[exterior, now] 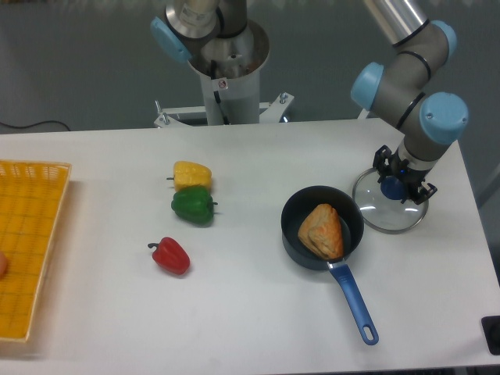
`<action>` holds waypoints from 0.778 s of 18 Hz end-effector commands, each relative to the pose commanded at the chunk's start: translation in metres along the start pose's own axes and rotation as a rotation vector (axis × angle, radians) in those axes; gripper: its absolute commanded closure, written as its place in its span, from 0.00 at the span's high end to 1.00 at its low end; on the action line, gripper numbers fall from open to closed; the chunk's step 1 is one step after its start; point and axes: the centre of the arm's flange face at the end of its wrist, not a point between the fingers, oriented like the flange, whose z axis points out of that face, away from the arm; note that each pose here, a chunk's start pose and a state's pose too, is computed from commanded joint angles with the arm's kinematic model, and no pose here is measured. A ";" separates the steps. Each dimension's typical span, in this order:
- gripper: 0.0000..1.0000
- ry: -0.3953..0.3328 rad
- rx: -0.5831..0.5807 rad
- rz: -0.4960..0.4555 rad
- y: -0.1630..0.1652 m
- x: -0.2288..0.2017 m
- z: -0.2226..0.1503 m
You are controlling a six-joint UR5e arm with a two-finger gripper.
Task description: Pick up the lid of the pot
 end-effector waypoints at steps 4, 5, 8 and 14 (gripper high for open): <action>0.62 0.001 0.000 0.002 -0.001 0.000 0.000; 0.62 0.003 0.000 0.002 -0.001 -0.001 0.001; 0.60 -0.003 -0.001 0.003 -0.002 -0.002 -0.002; 0.60 -0.019 -0.003 0.011 -0.005 -0.004 -0.015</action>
